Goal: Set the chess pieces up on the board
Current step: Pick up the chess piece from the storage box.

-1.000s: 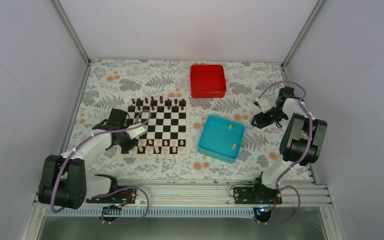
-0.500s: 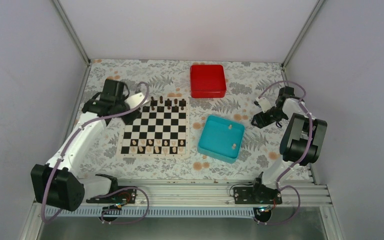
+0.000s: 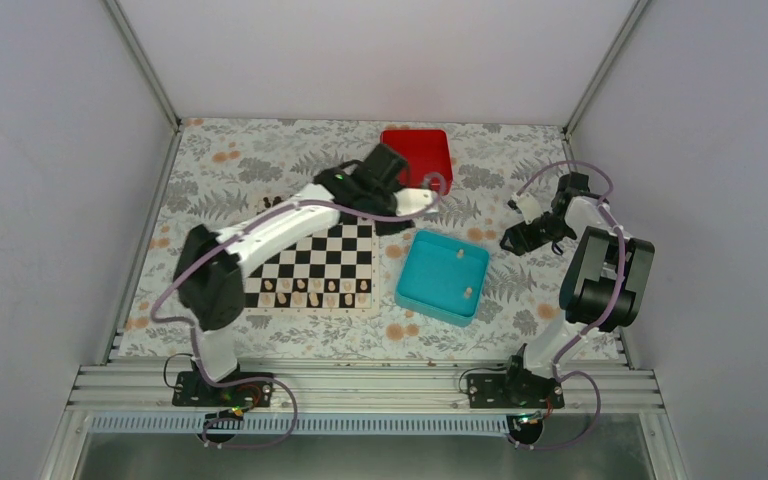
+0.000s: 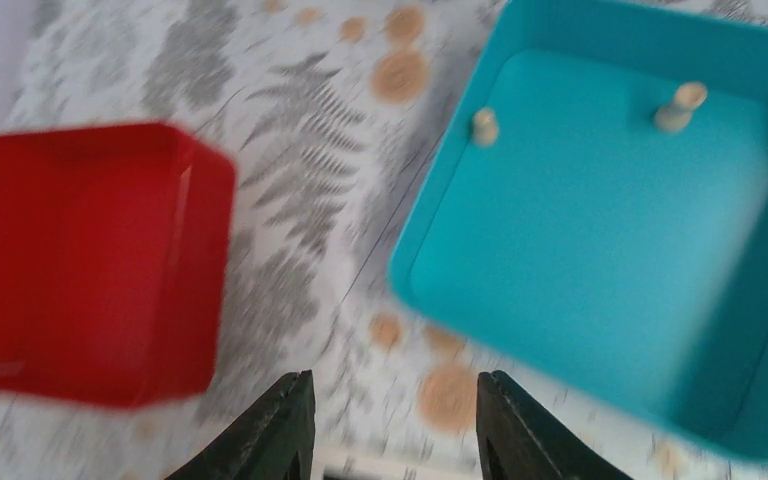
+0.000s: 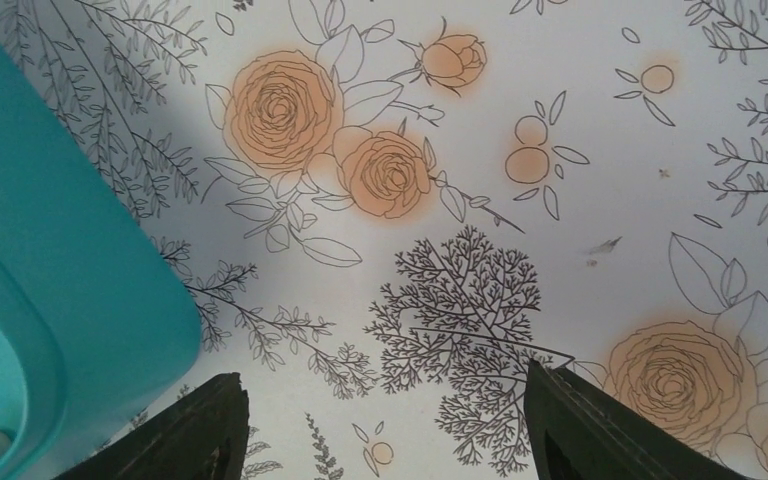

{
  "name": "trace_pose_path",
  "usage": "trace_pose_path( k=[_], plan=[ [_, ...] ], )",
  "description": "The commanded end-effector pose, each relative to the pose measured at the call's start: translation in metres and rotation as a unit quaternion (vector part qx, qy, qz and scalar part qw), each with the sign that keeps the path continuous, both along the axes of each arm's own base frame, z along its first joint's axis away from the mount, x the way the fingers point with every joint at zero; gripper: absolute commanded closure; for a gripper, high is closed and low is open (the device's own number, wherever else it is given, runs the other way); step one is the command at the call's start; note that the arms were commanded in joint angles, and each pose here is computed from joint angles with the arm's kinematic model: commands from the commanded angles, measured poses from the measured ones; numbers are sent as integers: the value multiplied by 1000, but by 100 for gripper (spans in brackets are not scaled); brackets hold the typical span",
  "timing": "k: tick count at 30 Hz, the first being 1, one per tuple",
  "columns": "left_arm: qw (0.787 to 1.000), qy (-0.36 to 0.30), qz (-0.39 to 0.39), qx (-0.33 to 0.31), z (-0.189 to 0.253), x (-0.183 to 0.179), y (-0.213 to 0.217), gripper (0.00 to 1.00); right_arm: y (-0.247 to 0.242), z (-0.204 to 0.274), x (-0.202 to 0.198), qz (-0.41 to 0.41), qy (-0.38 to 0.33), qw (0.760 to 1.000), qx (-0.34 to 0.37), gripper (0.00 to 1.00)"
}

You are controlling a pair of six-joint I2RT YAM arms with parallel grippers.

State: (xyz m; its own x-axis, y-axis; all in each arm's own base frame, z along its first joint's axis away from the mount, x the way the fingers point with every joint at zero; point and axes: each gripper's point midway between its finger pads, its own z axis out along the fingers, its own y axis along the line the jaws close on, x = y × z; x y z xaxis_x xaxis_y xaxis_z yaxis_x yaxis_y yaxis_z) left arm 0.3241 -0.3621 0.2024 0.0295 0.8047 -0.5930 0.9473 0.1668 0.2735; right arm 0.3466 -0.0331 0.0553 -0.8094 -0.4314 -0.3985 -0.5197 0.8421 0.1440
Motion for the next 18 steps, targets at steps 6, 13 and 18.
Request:
trace_pose_path(
  k=[6,13,18],
  plan=[
    [987,42,-146,-44,-32,-61,-123,52,10,8,3,15,-16,1000,21,25],
    [961,79,-262,-30,-68,-121,-155,41,11,1,3,22,-10,999,25,14],
    [957,97,-273,-21,-84,-123,-166,38,11,4,5,25,-15,999,25,0]
  ],
)
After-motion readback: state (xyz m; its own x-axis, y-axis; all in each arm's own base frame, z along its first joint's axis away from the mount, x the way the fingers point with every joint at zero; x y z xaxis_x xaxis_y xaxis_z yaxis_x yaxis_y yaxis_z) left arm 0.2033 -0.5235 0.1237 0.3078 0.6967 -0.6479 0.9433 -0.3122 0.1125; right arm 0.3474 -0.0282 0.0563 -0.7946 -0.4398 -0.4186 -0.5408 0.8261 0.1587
